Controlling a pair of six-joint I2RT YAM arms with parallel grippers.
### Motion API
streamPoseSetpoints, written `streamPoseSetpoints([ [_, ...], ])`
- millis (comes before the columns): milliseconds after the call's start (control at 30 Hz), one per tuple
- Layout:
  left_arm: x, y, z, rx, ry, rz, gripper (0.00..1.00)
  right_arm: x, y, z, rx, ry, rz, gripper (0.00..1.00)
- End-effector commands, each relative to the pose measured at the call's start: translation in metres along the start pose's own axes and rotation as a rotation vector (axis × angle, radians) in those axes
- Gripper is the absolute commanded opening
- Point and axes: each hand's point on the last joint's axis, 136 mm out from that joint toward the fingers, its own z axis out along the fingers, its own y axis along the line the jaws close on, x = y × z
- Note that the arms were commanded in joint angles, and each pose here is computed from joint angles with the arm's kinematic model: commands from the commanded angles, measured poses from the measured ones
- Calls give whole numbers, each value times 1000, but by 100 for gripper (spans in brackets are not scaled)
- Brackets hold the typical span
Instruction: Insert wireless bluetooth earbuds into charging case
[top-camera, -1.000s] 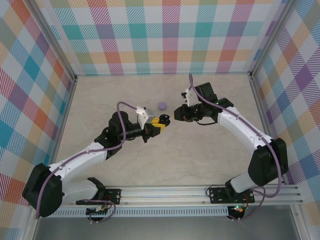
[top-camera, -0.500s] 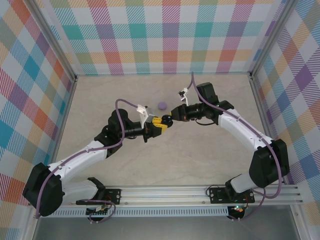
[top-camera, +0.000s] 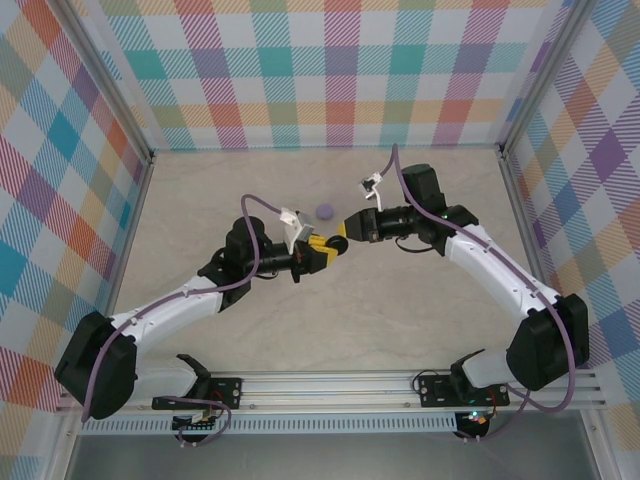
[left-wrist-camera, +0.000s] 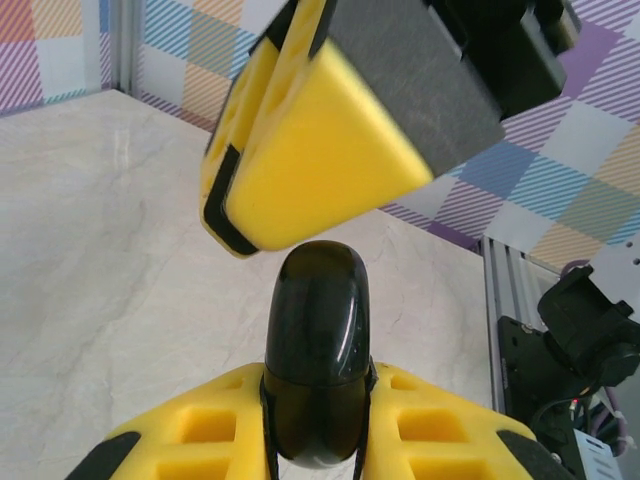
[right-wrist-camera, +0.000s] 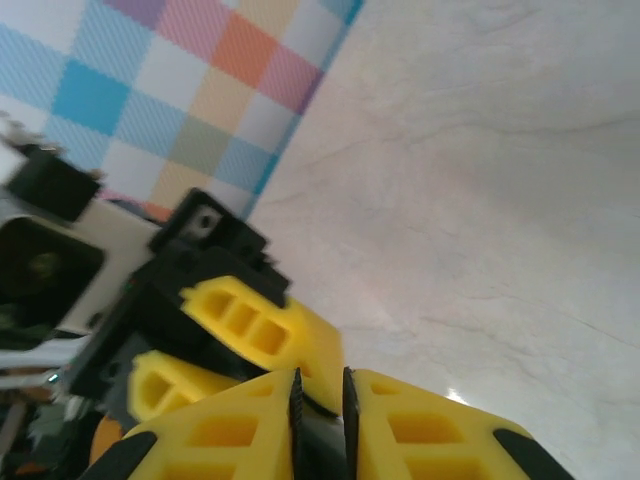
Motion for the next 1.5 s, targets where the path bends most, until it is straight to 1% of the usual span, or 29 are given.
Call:
streamPoseSetpoints([
  [0, -19, 6, 4, -41, -26, -16, 18, -2, -34, -6, 218, -20, 18, 21],
  [67, -15, 13, 6, -74, -4, -38, 18, -1, -51, -8, 303, -29, 41, 21],
  [167, -3, 34, 8, -161, 44, -98, 18, 1, -71, -12, 403, -41, 71, 22],
  [267, 8, 62, 9, -262, 73, -218, 19, 5, -89, -17, 502, -40, 99, 24],
  [367, 24, 87, 10, -333, 122, -343, 19, 10, -103, -19, 564, -21, 117, 24],
  [500, 54, 117, 14, -424, 236, -515, 19, 14, -108, -18, 576, -10, 125, 24],
  [600, 77, 133, 21, -456, 314, -599, 19, 16, -110, -17, 580, -3, 126, 24],
  [867, 121, 158, 42, -454, 438, -710, 19, 24, -117, -13, 587, 20, 143, 26],
  [1233, 149, 177, 56, -455, 501, -790, 20, 30, -123, -11, 595, 40, 155, 27],
  [1333, 156, 181, 56, -470, 522, -805, 27, 31, -124, -12, 603, 43, 158, 28],
  [1433, 161, 185, 52, -503, 532, -805, 38, 31, -125, -13, 611, 42, 157, 29],
  [1467, 162, 186, 51, -515, 538, -803, 43, 32, -126, -13, 615, 45, 155, 29],
])
